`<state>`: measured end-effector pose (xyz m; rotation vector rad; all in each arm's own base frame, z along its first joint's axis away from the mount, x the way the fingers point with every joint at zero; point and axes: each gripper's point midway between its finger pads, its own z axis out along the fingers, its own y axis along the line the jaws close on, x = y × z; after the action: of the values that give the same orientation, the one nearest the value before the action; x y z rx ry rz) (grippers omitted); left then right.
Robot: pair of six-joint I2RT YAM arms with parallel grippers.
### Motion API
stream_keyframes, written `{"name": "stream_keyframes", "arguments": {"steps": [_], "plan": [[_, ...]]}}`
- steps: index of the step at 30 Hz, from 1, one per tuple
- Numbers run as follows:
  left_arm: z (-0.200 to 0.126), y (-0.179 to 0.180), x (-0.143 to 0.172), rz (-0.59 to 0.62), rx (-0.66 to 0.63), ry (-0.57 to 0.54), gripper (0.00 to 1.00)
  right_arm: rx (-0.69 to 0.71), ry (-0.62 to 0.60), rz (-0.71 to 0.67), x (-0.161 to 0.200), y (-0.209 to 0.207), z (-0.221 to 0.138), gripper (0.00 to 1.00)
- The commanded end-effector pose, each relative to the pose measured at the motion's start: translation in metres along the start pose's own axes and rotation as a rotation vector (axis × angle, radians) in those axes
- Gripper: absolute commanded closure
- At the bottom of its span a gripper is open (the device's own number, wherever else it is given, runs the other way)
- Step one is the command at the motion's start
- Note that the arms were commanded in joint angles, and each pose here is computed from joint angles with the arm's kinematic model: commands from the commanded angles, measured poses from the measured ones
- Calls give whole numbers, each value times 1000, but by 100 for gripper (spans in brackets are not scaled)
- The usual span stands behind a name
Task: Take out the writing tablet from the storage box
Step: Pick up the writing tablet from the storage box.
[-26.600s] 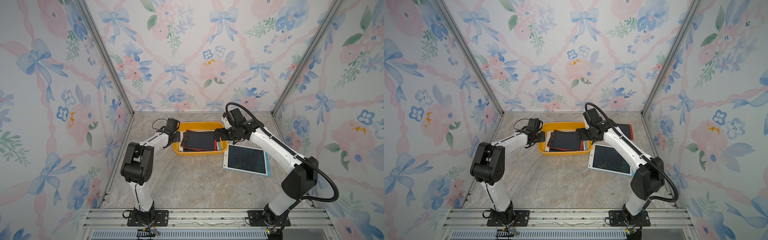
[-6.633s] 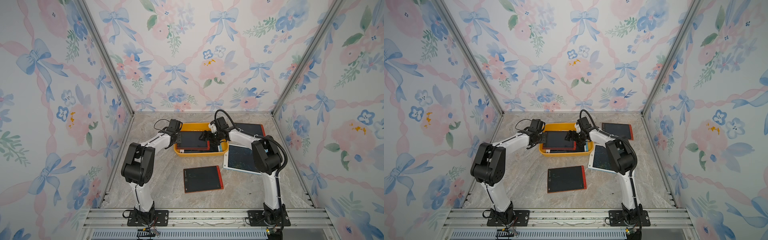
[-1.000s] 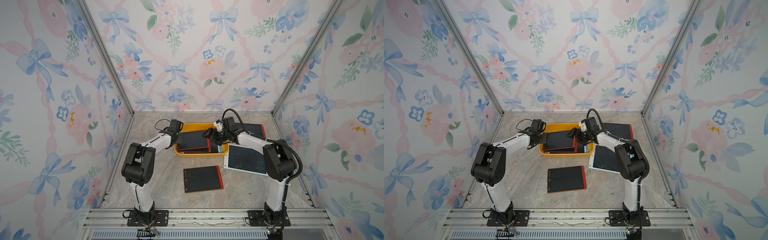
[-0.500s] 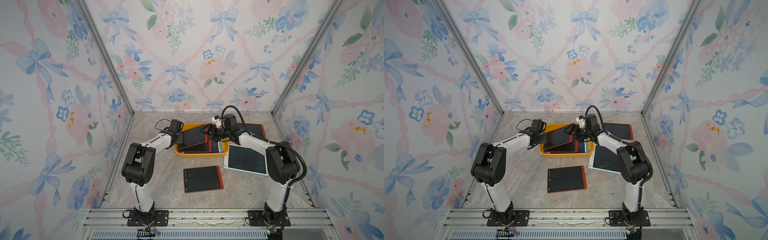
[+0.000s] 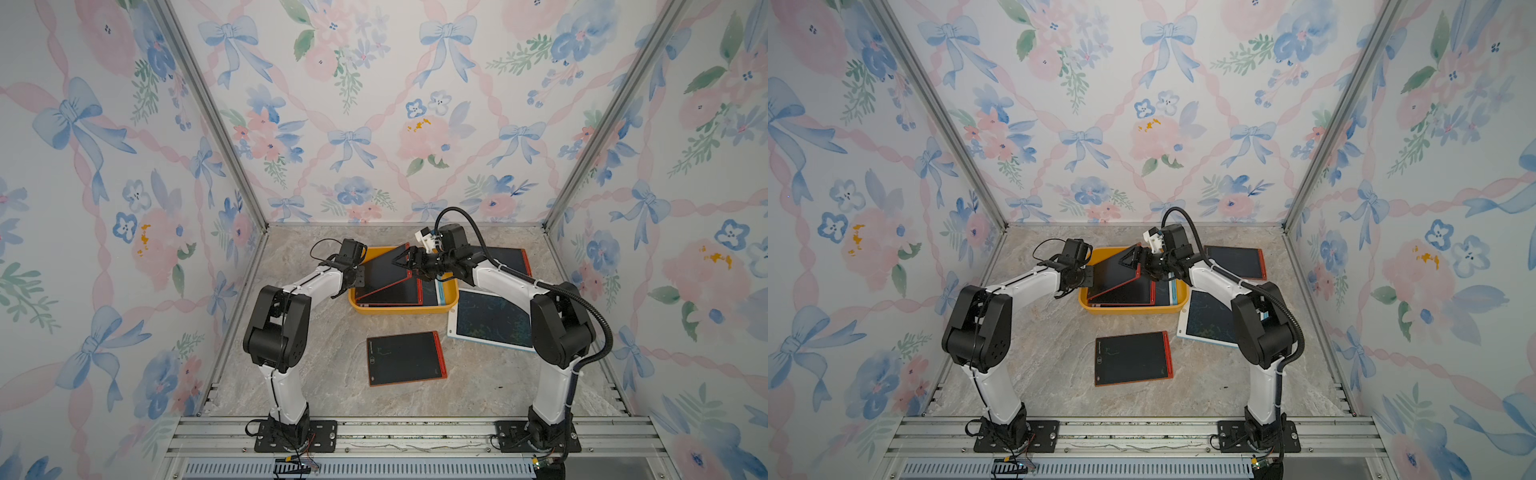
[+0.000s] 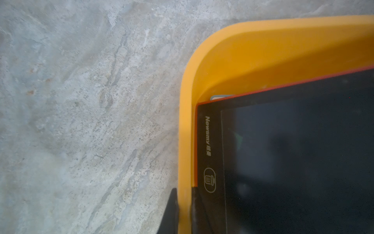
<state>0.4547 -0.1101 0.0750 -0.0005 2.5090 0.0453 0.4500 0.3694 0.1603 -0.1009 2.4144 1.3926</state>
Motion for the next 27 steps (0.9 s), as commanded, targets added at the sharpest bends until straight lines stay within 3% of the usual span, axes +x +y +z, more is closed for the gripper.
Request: {"name": "stream_keyframes", "arguments": {"steps": [1, 9, 17, 27], "plan": [[-1, -14, 19, 48, 49, 62, 100, 84, 46, -7, 14, -20, 19, 27], [-2, -15, 18, 32, 49, 60, 100, 219, 47, -24, 19, -38, 21, 49], [-4, -14, 17, 26, 39, 54, 100, 294, 49, -43, 23, -46, 15, 64], [-4, -14, 18, 30, 37, 55, 100, 290, 45, -47, 22, -44, 15, 80]]}}
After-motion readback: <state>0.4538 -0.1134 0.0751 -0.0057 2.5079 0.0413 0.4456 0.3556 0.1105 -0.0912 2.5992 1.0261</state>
